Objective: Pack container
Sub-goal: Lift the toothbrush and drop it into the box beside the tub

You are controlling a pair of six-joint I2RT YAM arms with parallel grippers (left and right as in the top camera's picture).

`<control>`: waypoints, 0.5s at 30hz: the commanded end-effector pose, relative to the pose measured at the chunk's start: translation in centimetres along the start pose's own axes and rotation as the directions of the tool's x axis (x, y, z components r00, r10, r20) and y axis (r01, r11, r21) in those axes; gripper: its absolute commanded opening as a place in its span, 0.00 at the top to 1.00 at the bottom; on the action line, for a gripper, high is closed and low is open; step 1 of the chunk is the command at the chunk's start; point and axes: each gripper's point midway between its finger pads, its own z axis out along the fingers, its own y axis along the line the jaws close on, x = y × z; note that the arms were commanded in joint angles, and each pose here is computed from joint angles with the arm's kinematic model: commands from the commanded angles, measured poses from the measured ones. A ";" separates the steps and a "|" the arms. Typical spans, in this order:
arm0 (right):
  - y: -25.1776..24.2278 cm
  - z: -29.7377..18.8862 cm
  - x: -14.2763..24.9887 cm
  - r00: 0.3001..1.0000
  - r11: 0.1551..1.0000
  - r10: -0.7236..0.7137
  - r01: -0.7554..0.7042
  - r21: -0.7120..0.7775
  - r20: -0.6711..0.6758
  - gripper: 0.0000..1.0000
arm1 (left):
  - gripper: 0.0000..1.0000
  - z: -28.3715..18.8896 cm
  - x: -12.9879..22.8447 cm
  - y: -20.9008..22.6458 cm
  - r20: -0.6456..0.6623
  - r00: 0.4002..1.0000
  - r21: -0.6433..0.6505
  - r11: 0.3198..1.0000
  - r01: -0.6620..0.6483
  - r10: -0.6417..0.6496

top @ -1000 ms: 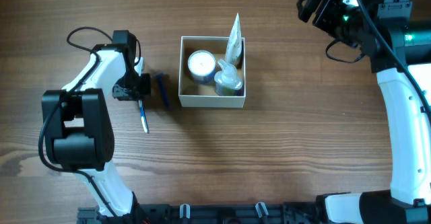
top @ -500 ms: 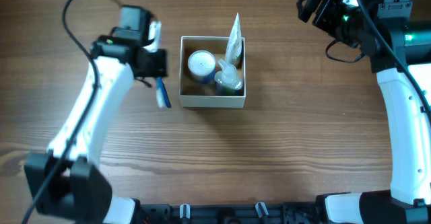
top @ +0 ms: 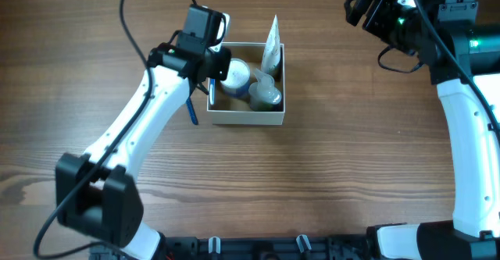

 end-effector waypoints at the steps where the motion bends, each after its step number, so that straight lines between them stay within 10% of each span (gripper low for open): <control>1: 0.2 -0.1 0.0 1.000 1.000 0.009 -0.009 -0.006 0.001 0.00 | 0.96 0.8 0.4 0.0 -0.024 0.999 -0.012 1.000 -0.024 0.023; 7: 0.2 -0.1 0.0 1.000 1.000 0.010 -0.010 -0.007 0.000 0.00 | 0.93 0.7 0.6 -0.1 -0.032 0.999 -0.011 1.000 -0.024 0.024; 15: 0.2 -0.1 0.0 1.000 1.000 0.009 -0.009 -0.007 0.000 0.00 | 0.55 0.3 1.5 -0.1 -0.065 0.997 -0.016 0.999 0.038 -0.039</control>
